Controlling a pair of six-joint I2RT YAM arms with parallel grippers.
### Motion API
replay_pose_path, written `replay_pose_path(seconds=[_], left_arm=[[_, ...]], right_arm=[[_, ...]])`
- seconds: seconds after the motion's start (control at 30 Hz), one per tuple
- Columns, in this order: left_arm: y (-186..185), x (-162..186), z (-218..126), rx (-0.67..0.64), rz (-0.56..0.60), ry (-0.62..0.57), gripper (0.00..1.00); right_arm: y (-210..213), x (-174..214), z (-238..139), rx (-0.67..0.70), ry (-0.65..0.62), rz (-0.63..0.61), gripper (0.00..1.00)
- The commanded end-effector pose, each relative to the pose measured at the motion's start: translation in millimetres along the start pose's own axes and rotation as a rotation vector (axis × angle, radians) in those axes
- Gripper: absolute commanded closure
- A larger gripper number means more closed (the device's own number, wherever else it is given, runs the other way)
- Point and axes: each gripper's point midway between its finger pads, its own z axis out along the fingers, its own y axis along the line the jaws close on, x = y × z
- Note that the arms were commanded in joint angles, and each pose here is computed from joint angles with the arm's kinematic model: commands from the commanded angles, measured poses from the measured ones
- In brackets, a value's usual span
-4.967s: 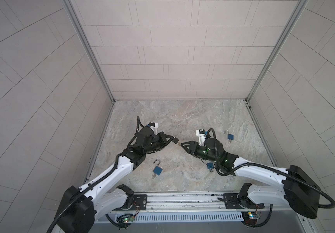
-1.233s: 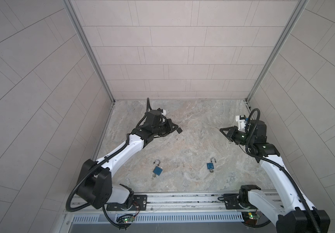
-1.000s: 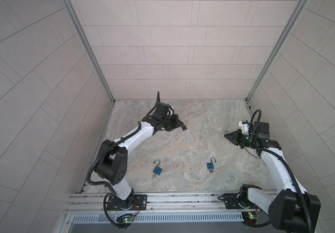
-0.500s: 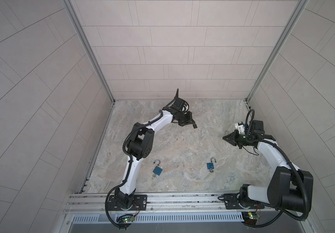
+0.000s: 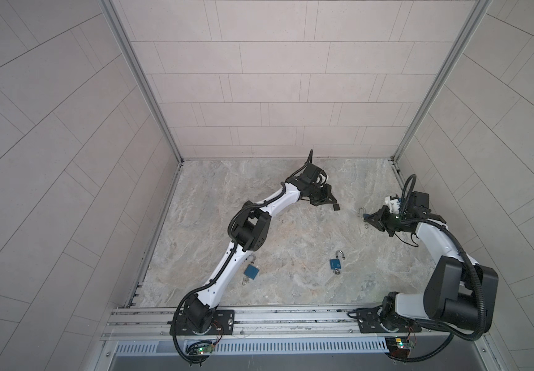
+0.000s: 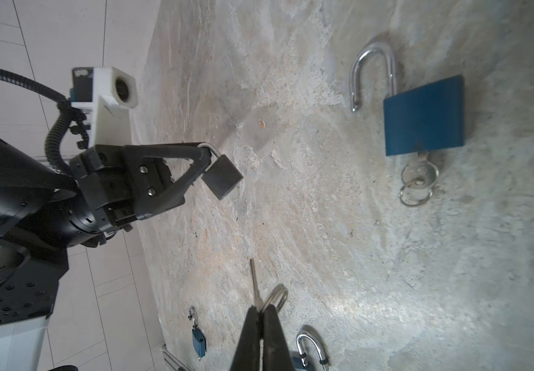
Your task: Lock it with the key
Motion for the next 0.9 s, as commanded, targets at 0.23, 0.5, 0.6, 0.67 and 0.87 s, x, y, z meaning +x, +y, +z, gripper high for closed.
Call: replay_pose_path(seconds=[0.23, 0.5, 0.6, 0.67, 0.87], left_arm=[[-13.7, -26.1, 17.8, 0.158, -0.004, -0.028, 1.0], [2.2, -25.7, 31.2, 0.204, -0.031, -0.01, 1.0], [-2.8, -25.3, 29.0, 0.225, -0.015, -0.001, 1.0], [-6.2, -23.6, 26.9, 0.233, 0.0, 0.009, 1.0], [9.7, -27.2, 22.3, 0.182, -0.015, 0.008, 0.99]], right_arm=[[10.9, -4.9, -11.8, -0.003, -0.027, -0.036, 1.0], [14.0, -6.3, -13.4, -0.009, -0.03, -0.034, 1.0], [15.8, -6.7, -13.7, -0.014, -0.027, -0.042, 1.0], [16.3, -5.5, -12.8, -0.021, -0.019, -0.043, 1.0], [15.9, -2.8, -10.6, -0.035, -0.006, -0.037, 1.0]])
